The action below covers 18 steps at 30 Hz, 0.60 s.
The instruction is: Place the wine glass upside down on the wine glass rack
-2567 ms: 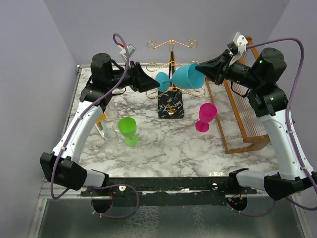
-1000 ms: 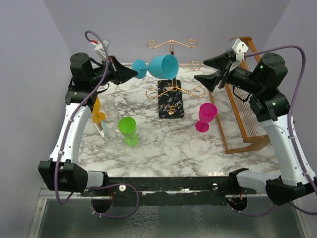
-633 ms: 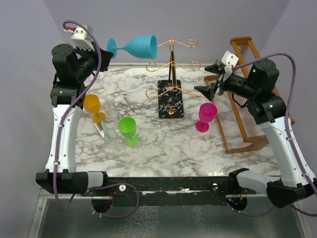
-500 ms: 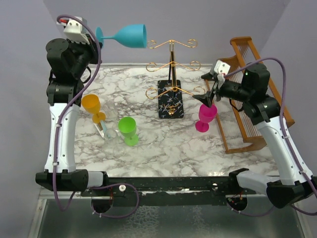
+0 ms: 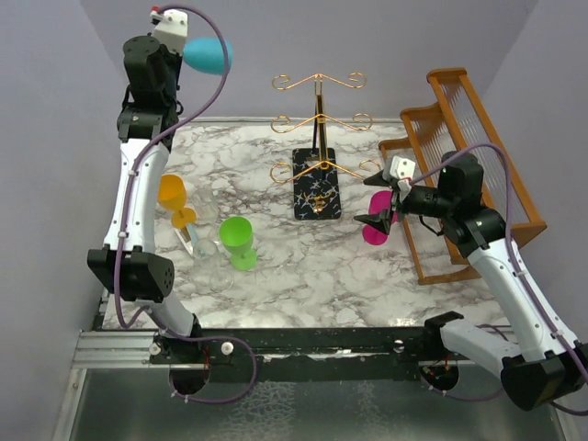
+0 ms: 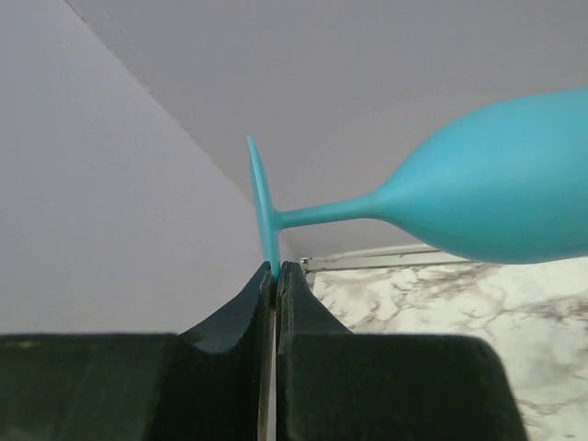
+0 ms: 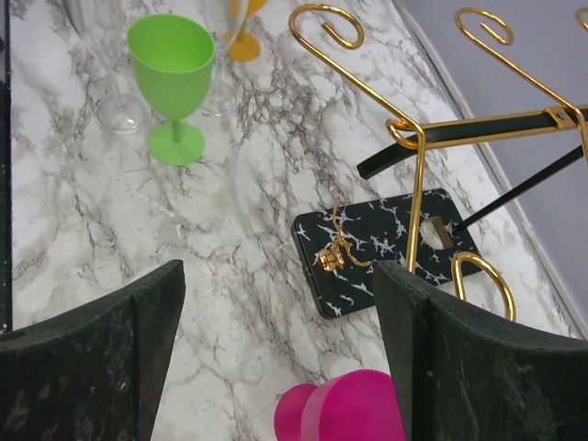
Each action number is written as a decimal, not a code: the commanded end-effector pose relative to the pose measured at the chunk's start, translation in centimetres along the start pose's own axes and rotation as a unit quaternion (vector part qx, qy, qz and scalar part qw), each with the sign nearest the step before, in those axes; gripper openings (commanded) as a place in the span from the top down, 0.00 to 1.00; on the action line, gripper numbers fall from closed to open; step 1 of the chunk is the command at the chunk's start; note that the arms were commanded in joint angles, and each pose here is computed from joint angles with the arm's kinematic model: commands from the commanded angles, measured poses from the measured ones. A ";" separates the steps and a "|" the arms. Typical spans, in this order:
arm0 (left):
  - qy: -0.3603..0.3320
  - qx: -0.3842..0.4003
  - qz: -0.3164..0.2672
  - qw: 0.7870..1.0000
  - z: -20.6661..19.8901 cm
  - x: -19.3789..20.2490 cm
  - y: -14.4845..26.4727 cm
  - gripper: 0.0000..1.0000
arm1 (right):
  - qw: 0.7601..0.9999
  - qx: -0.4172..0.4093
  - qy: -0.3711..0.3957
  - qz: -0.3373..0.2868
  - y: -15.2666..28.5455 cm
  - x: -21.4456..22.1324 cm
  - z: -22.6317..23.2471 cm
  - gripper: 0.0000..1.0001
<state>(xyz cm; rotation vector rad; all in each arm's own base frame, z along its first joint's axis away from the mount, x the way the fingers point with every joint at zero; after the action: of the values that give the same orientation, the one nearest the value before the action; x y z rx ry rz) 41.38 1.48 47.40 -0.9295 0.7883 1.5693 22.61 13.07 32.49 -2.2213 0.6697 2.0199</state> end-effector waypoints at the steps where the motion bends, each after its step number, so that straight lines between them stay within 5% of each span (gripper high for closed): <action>1: -0.118 -0.074 -0.002 0.990 0.6 -1.1 -1.5 1.00 | 0.999 -0.024 0.023 -0.035 0.1 -0.1 1.1 0.17; 9: -0.309 -0.038 -0.030 0.950 -5.3 -0.7 -6.0 1.00 | 0.999 -0.018 0.018 -0.034 -0.2 0.8 1.1 0.17; 18: -0.431 0.025 -0.120 0.894 -11.1 -0.8 -9.6 1.00 | 0.999 -0.008 0.023 -0.031 -0.2 1.3 0.9 0.17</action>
<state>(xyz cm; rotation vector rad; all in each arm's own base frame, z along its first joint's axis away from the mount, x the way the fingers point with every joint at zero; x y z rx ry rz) 51.27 -5.00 41.23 -0.2600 0.2563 1.6191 21.89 13.16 30.69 -2.2469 0.6088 2.0065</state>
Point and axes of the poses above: each gripper's point midway between its finger pads, its own y axis back along the fingers, its own z axis along the line the jaws close on, x = y × z, the point moved 8 cm from there along y, back along the fingers, and after that the axes turned 8 degrees about -y, right-handed, at the moved point
